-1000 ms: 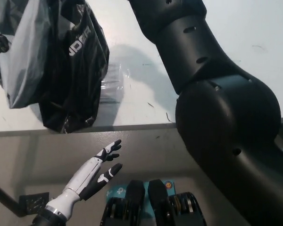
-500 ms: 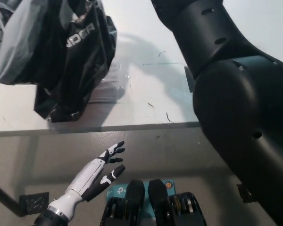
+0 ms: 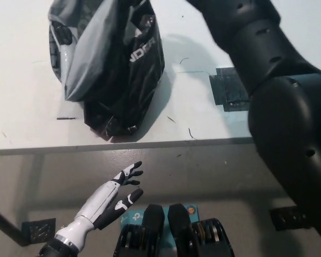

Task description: The robot uses its right hand to pick up a bag of coffee beans and puts it in the black plastic bag, then the robot grabs the top of the bag and lifts it.

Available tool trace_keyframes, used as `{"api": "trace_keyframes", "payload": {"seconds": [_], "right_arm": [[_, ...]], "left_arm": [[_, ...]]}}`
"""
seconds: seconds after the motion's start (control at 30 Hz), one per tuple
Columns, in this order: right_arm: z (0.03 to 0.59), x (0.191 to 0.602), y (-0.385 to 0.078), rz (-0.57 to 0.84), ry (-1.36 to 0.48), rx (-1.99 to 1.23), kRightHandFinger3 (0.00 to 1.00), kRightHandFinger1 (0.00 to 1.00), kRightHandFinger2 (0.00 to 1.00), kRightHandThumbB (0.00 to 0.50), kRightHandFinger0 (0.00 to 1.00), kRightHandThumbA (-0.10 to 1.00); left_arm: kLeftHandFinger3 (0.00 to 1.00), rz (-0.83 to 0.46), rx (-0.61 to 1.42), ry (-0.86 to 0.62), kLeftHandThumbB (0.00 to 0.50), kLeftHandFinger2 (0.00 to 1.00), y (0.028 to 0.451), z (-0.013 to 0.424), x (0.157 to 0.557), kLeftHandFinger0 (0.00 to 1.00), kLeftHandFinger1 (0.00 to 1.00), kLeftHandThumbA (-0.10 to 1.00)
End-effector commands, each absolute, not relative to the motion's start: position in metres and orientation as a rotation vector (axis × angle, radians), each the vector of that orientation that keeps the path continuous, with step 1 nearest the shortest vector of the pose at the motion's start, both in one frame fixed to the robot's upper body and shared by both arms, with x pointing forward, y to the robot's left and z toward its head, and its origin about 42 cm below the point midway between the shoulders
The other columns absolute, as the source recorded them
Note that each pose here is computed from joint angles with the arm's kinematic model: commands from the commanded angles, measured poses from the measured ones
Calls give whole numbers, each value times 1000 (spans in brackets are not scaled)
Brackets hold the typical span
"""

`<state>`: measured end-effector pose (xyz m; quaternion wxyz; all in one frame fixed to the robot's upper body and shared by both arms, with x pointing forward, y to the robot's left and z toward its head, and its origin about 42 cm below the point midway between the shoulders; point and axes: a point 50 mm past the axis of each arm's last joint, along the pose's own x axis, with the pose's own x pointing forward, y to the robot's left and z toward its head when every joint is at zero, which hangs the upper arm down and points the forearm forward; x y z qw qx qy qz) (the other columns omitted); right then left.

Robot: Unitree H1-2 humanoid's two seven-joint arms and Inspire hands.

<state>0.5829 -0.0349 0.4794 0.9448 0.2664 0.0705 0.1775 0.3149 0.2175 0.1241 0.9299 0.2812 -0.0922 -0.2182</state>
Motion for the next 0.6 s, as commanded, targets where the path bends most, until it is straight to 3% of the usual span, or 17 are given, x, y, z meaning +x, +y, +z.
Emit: {"api": "trace_keyframes", "payload": {"seconds": [0.0,0.03,0.07,0.1,0.13,0.2,0.23,0.27,0.37,0.57], "right_arm": [[490,587,-58,402,44,92,940,573,833,183,444,344],[486,588,-58,405,50,44,940,573,833,183,444,344],[473,588,-59,449,62,-166,1000,1000,1000,213,900,622],[463,588,-60,483,76,-319,1000,1000,1000,258,1000,768],[445,588,-63,540,105,-564,1000,1000,1000,298,1000,871],[430,588,-66,565,102,-655,1000,1000,1000,328,1000,823],[425,588,-69,551,96,-745,1000,1000,1000,423,1000,883],[424,589,-72,549,101,-777,1000,1000,1000,450,1000,895],[433,589,-80,542,83,-873,1000,1000,1000,458,1000,989],[452,587,-87,562,82,-956,1000,1000,1000,449,1000,993]], "left_arm": [[1000,-453,595,-233,212,897,216,135,320,876,799,1000],[1000,-453,596,-233,212,897,216,135,320,876,799,1000],[1000,-455,595,-233,205,899,216,135,320,882,799,1000],[1000,-457,596,-233,213,903,215,134,320,886,802,1000],[1000,-459,607,-230,217,904,216,135,320,886,803,1000],[1000,-460,613,-228,209,899,215,135,320,886,803,1000],[1000,-461,611,-228,207,888,216,135,321,892,801,1000],[1000,-461,610,-227,208,886,216,136,321,894,800,1000],[1000,-461,616,-222,214,886,216,137,324,910,801,1000],[1000,-465,622,-206,236,903,218,134,322,881,802,1000]]}}
